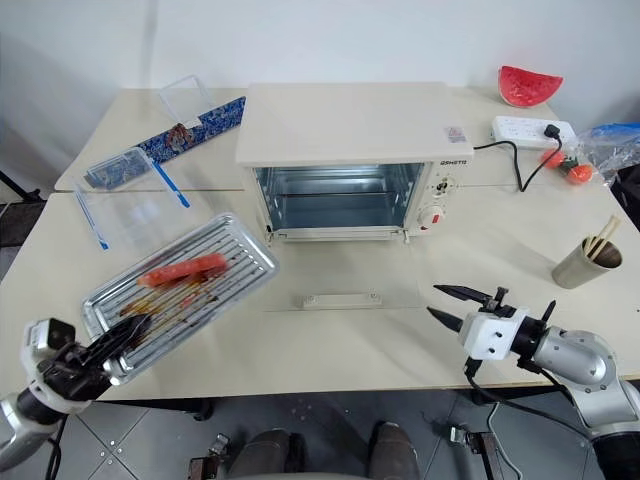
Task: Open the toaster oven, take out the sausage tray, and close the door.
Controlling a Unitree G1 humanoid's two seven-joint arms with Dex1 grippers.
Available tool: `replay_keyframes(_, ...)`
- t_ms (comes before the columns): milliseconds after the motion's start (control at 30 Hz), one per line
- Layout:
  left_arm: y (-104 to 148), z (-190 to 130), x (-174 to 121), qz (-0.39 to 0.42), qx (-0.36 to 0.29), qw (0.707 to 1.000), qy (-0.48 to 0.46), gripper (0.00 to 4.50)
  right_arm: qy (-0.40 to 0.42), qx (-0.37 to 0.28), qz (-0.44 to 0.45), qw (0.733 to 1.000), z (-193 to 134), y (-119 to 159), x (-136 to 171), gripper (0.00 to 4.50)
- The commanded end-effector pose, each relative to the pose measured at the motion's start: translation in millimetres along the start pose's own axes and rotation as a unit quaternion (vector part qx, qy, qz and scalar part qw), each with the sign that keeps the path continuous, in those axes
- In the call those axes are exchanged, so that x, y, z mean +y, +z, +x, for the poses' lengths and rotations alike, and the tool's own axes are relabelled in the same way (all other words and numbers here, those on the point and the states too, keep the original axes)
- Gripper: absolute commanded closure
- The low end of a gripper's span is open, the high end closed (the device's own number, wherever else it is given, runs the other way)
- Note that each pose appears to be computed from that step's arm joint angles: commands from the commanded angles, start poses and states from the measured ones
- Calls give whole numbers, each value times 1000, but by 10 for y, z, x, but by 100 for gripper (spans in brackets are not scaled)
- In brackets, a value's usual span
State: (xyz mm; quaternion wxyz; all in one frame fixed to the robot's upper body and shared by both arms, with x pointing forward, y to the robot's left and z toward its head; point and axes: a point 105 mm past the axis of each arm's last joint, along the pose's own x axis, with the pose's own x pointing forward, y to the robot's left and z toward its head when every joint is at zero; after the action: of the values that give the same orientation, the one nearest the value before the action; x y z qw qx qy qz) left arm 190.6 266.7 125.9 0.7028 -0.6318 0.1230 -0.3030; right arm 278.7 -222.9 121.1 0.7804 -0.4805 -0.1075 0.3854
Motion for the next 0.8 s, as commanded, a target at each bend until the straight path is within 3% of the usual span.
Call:
replay_keyframes(33, 39, -103, -126, 22, -43, 998, -28, 450, -18, -3, 47, 999, 48, -77, -64, 409)
replay_keyframes(67, 46, -129, -117, 23, -58, 998, -27, 450, -23, -2, 53, 998, 73, -111, -89, 447)
replay_keyframes(267, 135, -209, -68, 33, -130, 991, -19, 450, -37, -21, 115, 992, 251, -171, -208, 449)
replay_keyframes(500, 186, -167, -65, 36, -136, 990, -17, 450, 42, -106, 208, 971, 393, 84, -114, 449)
replay_keyframes(800, 284, -160, -85, 40, -135, 990, -12, 450, 17, -144, 252, 957, 320, 281, -402, 449)
